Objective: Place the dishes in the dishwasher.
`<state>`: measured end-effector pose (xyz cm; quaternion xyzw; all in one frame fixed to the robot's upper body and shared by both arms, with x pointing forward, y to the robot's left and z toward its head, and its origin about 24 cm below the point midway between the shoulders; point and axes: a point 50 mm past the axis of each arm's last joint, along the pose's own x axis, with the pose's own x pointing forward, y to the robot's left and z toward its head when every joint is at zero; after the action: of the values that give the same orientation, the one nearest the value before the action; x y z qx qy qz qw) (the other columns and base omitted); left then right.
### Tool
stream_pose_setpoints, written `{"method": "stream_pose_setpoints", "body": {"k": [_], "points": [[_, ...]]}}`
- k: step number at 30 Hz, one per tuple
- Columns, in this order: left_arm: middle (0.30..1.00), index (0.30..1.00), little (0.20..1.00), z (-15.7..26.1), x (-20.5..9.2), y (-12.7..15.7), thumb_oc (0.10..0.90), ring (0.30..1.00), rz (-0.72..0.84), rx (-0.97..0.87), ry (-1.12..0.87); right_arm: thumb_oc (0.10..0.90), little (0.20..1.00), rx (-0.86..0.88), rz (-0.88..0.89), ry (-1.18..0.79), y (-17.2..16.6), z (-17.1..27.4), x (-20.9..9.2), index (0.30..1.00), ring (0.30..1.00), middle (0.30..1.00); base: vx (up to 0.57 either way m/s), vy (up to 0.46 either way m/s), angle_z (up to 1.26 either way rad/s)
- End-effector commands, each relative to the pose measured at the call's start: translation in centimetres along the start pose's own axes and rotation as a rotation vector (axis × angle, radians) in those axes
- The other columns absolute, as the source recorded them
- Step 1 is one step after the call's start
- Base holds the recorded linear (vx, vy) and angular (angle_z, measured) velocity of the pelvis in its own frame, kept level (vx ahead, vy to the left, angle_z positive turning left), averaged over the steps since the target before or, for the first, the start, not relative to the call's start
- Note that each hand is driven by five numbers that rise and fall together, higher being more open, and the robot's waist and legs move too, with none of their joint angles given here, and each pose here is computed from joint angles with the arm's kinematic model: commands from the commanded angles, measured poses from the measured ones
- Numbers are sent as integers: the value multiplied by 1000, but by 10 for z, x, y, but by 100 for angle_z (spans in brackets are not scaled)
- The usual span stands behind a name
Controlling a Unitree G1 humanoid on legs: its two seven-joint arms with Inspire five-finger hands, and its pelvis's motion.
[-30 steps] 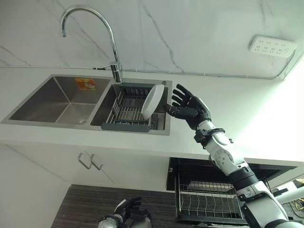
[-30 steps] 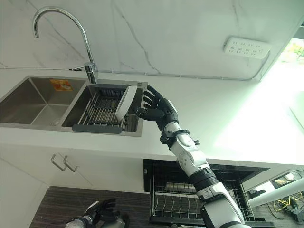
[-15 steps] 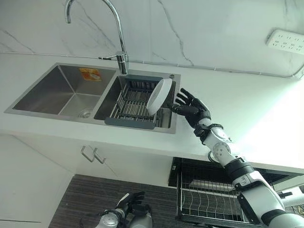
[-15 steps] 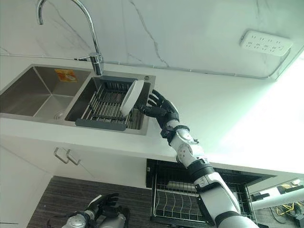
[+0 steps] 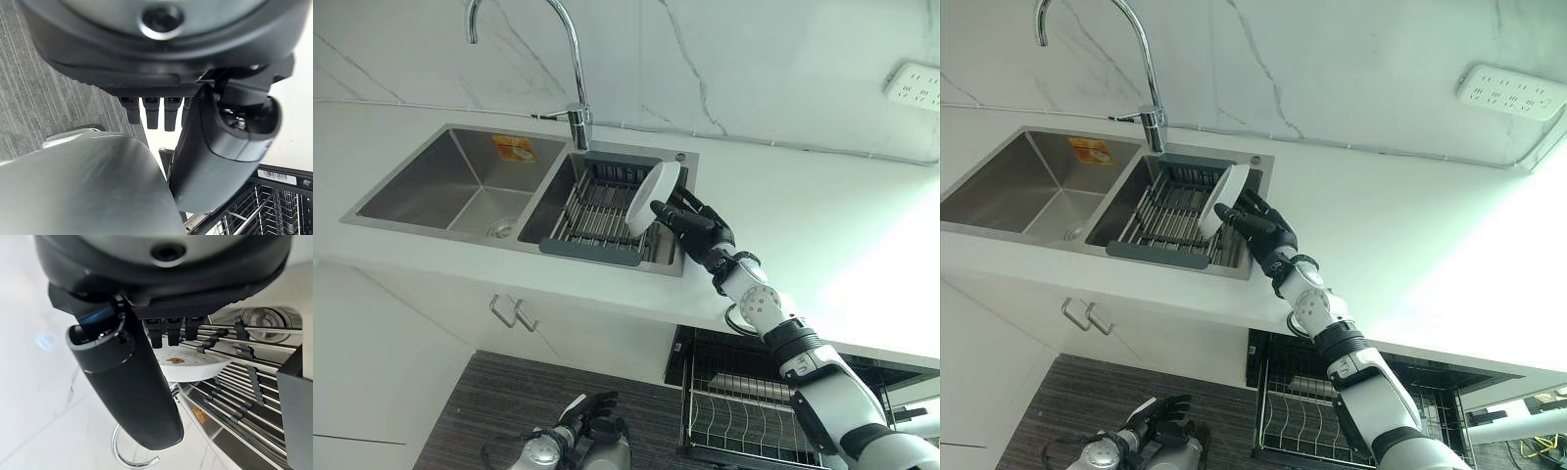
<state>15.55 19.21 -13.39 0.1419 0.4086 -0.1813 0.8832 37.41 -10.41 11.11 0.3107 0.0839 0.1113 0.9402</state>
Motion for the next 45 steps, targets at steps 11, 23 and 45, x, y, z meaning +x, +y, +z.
{"method": "stream_pose_setpoints", "body": {"k": [11, 23, 45], "points": [[900, 900, 900, -40, -13, -38, 800, 900, -152, 122, 130, 800, 900, 61, 64, -117, 25, 48, 18, 900, 900, 900, 15, 0, 7], [900, 900, 900, -43, -14, -42, 800, 900, -174, 132, 140, 599, 599, -4, 24, -139, 22, 54, 21, 599, 599, 599, 9, 6, 3], [900, 900, 900, -48, -16, -46, 800, 900, -180, 130, 158, 400, 300, -41, 36, -193, 30, 52, 20, 300, 300, 300, 0, 0, 0]]}}
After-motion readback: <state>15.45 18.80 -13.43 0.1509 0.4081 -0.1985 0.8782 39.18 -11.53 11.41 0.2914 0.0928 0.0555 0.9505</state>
